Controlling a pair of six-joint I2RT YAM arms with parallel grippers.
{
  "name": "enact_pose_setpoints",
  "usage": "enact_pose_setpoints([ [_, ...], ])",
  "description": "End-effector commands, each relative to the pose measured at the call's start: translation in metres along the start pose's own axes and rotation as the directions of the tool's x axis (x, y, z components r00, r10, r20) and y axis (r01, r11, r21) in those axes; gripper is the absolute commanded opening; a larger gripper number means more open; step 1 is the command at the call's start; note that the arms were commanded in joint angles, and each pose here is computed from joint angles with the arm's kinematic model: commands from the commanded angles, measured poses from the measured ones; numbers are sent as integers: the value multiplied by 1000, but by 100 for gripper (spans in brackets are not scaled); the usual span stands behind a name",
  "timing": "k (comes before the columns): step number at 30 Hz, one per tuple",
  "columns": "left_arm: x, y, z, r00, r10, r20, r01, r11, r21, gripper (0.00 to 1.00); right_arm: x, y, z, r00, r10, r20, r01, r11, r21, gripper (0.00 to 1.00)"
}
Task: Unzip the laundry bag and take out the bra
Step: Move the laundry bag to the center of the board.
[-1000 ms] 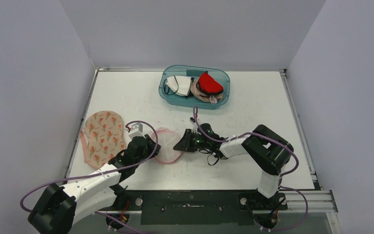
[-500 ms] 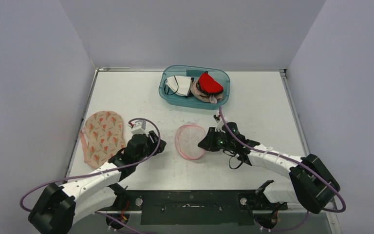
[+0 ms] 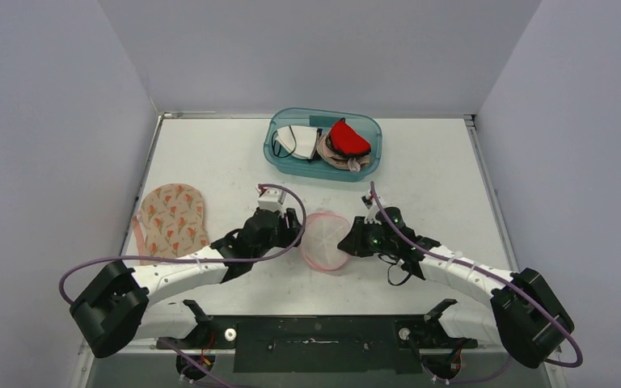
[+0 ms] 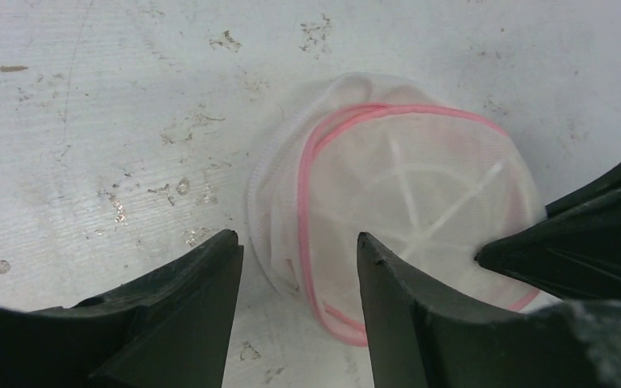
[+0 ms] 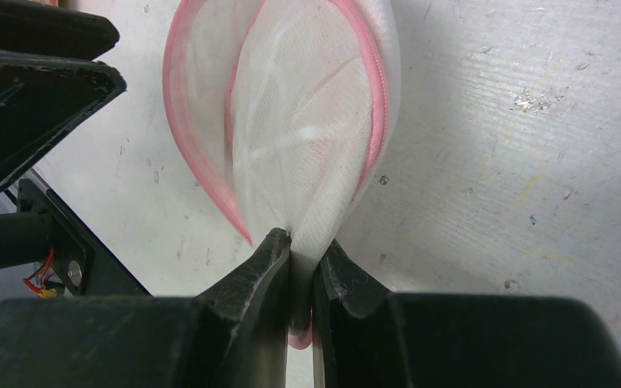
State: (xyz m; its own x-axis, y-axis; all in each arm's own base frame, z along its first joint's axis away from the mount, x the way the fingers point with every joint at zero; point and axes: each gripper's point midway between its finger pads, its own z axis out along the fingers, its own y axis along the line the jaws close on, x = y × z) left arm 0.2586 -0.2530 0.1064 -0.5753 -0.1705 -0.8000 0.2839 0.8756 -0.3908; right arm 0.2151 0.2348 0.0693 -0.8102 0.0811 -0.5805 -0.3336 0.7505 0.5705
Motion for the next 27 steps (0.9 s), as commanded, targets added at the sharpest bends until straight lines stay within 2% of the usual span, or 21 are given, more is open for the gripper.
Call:
enact_pose_setpoints([
  [1, -7, 1, 9, 998, 51, 27, -50, 998, -29, 51, -1, -5, -3, 1000, -28, 9, 28, 1000, 10, 5],
  [8, 18, 6, 25, 996, 75, -57, -77, 996, -42, 44, -5, 0, -7, 999, -27, 20, 27, 1000, -10, 5],
  [10, 22, 10, 28, 995, 66, -69, -70, 996, -56, 34, -7, 3, -9, 999, -30, 25, 31, 999, -20, 5],
  [12, 25, 19, 29, 996, 54, -76, -61, 993, -97, 14, -11, 8, -13, 998, -44, 42, 46, 998, -37, 5],
  [14, 26, 29, 29, 997, 33, -76, -43, 990, -135, 6, -17, 13, -19, 996, -60, 64, 63, 997, -53, 5],
  [17, 28, 41, 29, 997, 6, -80, -20, 985, -169, 0, -26, 24, -29, 991, -78, 104, 88, 992, -95, 5],
  [19, 30, 43, 30, 997, -7, -82, -7, 986, -167, 0, -31, 34, -34, 988, -80, 130, 98, 985, -141, 5],
  [23, 30, 33, 30, 997, -33, -76, 24, 994, -110, 0, -35, 54, -42, 986, -50, 156, 91, 959, -267, 5],
  [27, 25, 21, 28, 997, -57, -53, 55, 997, -47, 0, -34, 71, -49, 991, -18, 134, 71, 915, -398, 5],
])
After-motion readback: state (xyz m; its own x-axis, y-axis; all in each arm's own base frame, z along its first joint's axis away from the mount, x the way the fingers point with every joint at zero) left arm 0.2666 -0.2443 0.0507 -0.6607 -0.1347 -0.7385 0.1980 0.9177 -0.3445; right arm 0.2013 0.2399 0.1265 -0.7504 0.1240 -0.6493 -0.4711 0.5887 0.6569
